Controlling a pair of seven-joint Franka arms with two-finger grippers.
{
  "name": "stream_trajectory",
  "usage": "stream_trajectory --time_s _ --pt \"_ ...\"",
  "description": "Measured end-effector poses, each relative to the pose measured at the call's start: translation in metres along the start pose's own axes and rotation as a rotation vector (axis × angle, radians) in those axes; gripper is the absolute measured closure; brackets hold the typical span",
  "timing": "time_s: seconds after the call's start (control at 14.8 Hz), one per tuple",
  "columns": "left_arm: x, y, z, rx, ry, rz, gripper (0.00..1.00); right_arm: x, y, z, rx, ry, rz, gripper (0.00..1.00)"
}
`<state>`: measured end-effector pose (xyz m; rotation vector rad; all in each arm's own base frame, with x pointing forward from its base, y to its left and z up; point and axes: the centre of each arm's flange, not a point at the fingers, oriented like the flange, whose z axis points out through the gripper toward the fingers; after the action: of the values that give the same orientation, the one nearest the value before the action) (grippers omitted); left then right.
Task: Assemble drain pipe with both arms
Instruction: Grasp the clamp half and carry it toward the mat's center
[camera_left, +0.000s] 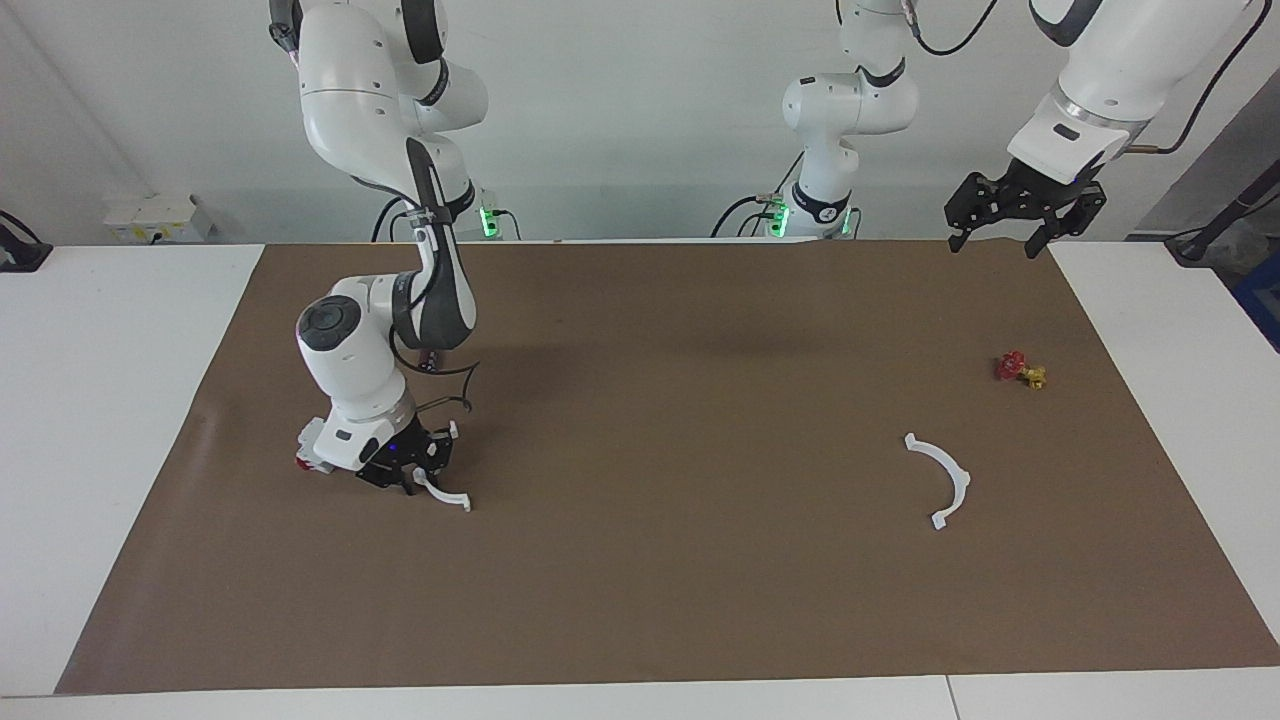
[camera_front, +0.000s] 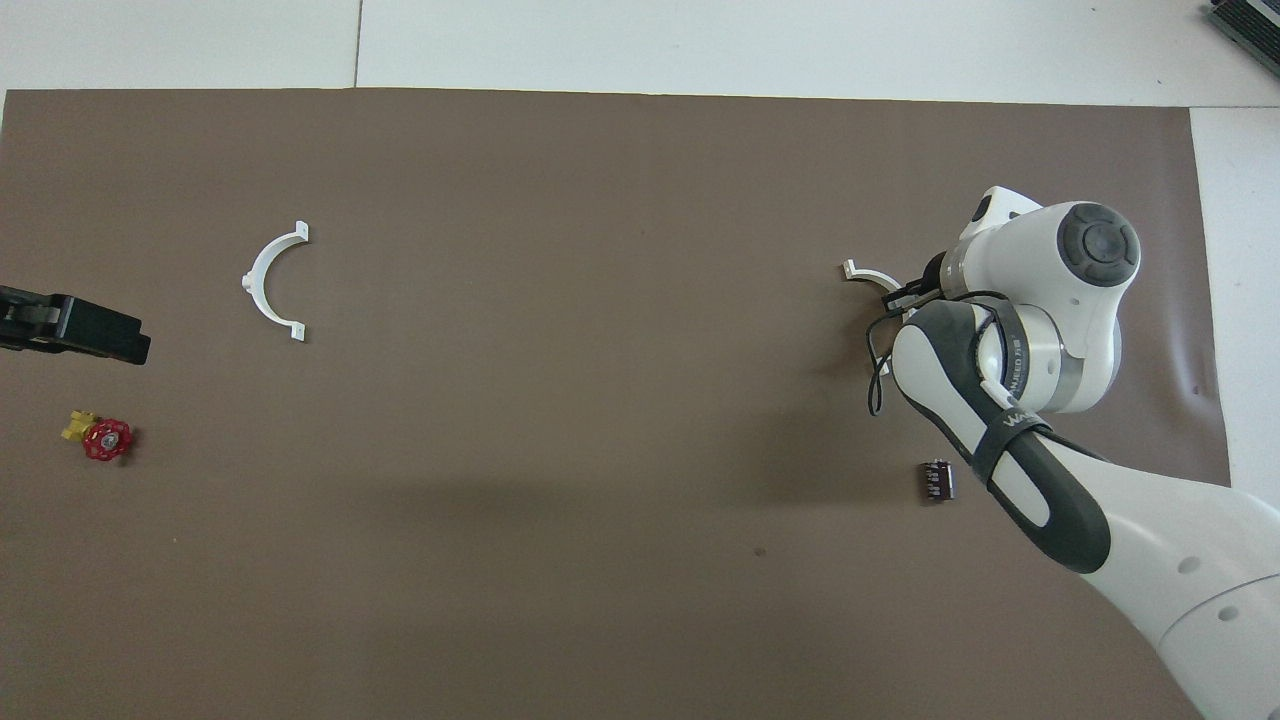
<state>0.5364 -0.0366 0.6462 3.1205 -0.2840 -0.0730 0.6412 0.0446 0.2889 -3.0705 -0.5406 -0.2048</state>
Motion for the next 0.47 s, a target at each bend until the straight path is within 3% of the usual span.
stream_trajectory --time_s 0.07,0.47 --pt "0.0 0.0 0.0 0.0 -0.001 0.0 0.0 0.001 -0.001 -0.001 0.004 -0.008 -0.001 0.79" --pt "-0.002 0.0 -0.001 0.0 0.0 -0.002 0.0 0.032 -0.037 -0.061 0.064 -0.03 0.025 0.79"
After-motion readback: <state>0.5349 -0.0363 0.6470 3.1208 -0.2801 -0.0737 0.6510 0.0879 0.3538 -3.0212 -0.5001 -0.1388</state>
